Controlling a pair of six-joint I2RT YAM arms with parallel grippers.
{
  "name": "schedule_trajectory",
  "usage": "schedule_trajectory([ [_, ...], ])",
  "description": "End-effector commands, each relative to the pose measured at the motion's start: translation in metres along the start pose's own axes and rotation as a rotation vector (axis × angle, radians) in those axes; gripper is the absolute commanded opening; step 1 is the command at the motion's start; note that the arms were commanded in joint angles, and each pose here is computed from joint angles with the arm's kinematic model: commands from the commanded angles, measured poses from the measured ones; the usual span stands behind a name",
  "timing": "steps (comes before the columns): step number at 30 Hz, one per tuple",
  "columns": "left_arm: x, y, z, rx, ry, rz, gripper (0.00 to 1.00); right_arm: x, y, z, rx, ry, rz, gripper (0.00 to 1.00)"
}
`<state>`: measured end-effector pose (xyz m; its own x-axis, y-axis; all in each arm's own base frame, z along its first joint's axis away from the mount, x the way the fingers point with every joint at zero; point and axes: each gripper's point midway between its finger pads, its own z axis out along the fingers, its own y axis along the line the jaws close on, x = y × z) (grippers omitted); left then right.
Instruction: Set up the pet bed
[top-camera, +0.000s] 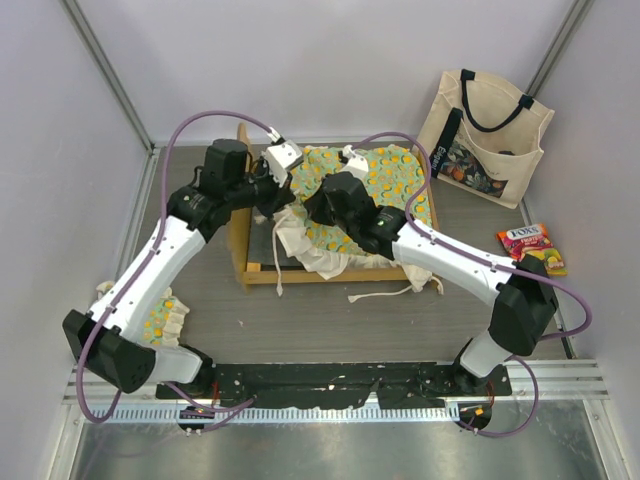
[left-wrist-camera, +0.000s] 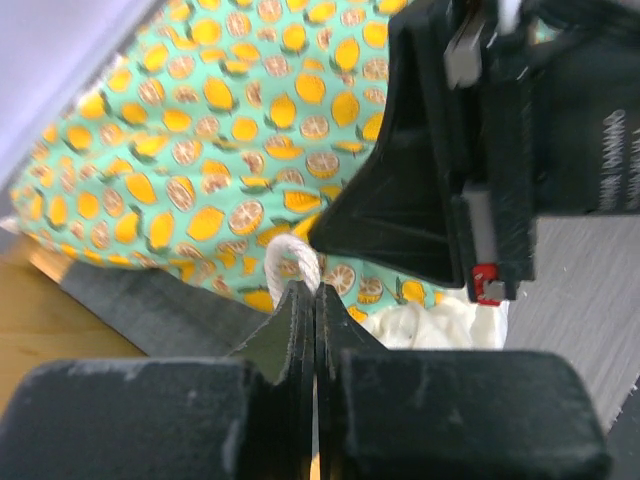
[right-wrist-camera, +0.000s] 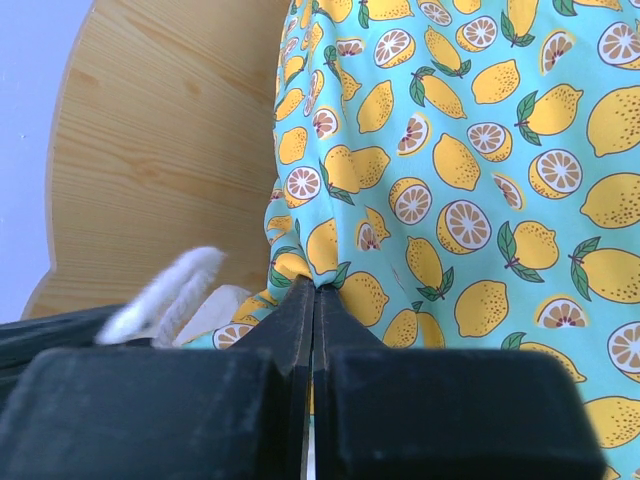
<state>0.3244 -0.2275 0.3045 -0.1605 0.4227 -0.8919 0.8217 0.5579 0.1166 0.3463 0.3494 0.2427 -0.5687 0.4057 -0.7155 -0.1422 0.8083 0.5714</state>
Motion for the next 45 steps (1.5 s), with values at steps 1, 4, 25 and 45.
schedule_trajectory([
  [1, 0.008, -0.005, 0.005, -0.019, -0.024, -0.144, 0.00, -0.024, 0.009, -0.014, -0.034, -0.071, 0.039, 0.01],
  [4, 0.020, 0.000, 0.009, -0.072, -0.041, -0.178, 0.00, -0.023, 0.008, -0.014, -0.033, -0.068, 0.036, 0.01],
  [25, 0.090, -0.028, 0.007, -0.117, -0.050, -0.436, 0.00, -0.011, 0.006, -0.016, -0.038, -0.028, 0.033, 0.01],
  [45, 0.155, -0.004, 0.033, -0.320, -0.089, -0.533, 0.00, 0.022, 0.016, -0.006, -0.046, 0.044, -0.014, 0.01],
])
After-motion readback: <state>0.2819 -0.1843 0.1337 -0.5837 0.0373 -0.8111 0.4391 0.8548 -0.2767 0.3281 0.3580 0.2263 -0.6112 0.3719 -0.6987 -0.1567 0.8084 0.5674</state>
